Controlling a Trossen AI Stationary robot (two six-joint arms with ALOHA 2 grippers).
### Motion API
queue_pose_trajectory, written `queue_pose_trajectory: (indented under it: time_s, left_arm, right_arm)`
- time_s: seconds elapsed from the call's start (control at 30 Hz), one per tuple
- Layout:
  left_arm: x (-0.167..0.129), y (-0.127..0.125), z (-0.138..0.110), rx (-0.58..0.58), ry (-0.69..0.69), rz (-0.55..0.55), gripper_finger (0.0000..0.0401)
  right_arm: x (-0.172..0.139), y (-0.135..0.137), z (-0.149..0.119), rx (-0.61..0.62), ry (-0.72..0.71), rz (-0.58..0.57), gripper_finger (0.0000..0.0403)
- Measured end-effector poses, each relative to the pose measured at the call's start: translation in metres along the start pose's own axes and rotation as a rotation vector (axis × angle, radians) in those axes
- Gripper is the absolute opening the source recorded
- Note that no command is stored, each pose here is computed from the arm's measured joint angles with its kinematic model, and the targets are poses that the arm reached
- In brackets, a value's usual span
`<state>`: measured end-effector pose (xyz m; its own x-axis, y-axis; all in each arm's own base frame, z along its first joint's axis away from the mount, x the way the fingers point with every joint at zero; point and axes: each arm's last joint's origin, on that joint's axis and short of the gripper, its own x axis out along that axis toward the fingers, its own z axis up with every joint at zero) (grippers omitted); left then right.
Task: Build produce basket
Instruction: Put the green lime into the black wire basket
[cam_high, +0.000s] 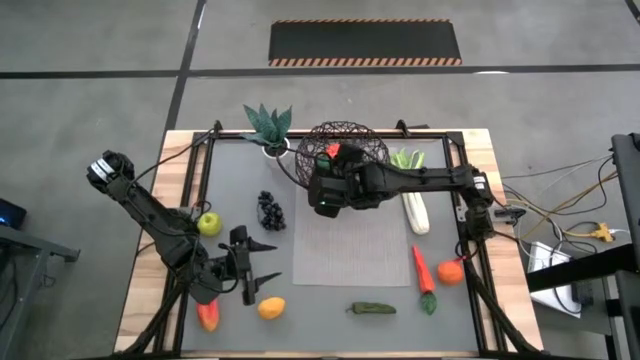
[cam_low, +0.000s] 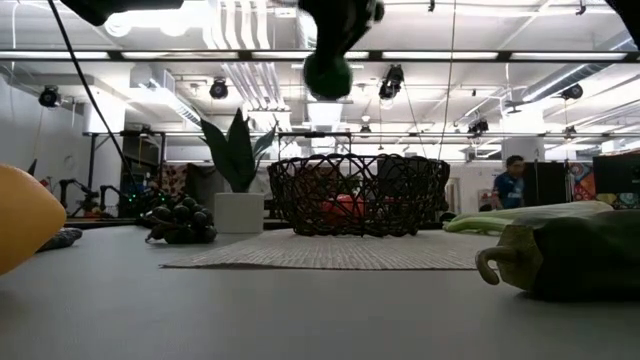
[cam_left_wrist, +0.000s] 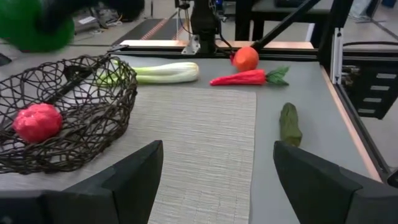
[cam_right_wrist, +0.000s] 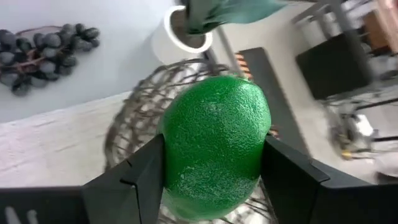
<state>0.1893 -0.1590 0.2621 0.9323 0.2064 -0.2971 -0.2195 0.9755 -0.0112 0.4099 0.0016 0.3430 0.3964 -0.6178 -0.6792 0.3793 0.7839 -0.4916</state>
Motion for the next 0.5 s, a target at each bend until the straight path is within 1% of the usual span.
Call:
queue_pose_trajectory:
  time_s: [0.1,0.23,0.4,0.5]
  left_arm:
    - [0.0,0.0,0.0,-0.002,-0.005,0.008,0.0286]
    - [0.0,0.001,0.0,-0.002,-0.005,0.008,0.0286]
    - [0.0,0.001,0.001,-0.001,-0.011,0.02,0.0286]
    - [0.0,0.001,0.001,-0.001,-0.015,0.029,0.0286]
  right_arm:
    - [0.023,0.007,-0.007,0.016,-0.022,0.031,0.021]
    - [0.052,0.012,-0.018,0.076,-0.106,0.03,0.021]
    - [0.073,0.004,-0.037,0.235,-0.231,0.022,0.021]
    - [0.083,-0.008,-0.051,0.364,-0.33,-0.001,0.021]
